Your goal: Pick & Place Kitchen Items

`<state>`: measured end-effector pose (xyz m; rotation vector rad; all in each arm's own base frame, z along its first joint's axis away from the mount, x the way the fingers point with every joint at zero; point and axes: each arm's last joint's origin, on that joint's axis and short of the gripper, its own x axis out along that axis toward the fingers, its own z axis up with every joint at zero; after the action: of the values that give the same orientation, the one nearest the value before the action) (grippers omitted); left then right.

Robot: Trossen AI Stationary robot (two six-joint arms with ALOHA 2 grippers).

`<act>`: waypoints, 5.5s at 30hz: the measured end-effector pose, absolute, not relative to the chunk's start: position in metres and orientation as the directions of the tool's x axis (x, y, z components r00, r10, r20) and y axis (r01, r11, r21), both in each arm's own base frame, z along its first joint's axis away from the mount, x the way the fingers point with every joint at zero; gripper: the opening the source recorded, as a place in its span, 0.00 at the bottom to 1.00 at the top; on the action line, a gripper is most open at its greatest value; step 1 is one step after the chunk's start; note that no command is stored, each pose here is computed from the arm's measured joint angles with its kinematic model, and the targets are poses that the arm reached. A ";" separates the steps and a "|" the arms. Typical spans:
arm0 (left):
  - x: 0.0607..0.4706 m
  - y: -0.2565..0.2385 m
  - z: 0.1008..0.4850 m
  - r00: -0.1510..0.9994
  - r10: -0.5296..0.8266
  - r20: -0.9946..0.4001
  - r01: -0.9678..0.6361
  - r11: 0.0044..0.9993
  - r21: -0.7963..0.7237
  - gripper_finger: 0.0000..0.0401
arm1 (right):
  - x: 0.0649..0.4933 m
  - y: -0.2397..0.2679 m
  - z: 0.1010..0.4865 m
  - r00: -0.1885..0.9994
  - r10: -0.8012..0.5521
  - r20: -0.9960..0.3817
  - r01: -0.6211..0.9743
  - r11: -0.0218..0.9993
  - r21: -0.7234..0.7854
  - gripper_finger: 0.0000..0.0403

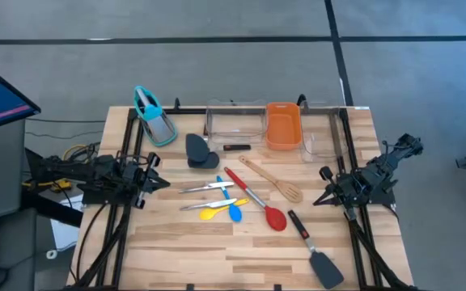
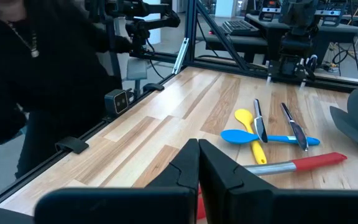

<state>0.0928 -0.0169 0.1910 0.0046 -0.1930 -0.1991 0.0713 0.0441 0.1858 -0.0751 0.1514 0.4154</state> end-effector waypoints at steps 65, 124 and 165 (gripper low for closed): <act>0.092 -0.017 0.193 0.957 -0.196 0.212 0.194 0.980 0.030 0.01 | 0.072 0.044 0.189 0.918 0.376 -0.124 -0.386 0.920 -0.065 0.00; 0.092 -0.017 0.194 0.956 -0.196 0.218 0.195 0.980 0.027 0.01 | 0.283 0.089 0.282 0.684 -0.110 -0.721 0.179 0.984 0.021 0.00; 0.112 -0.020 0.175 0.980 -0.200 -0.009 0.200 0.980 0.018 0.01 | 0.326 0.077 0.174 0.313 -0.100 -0.944 0.492 0.867 0.071 0.55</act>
<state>0.1123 -0.0203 0.1747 0.0185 0.0068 -0.2015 0.3261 0.0772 0.1744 0.3799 1.1950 -0.4034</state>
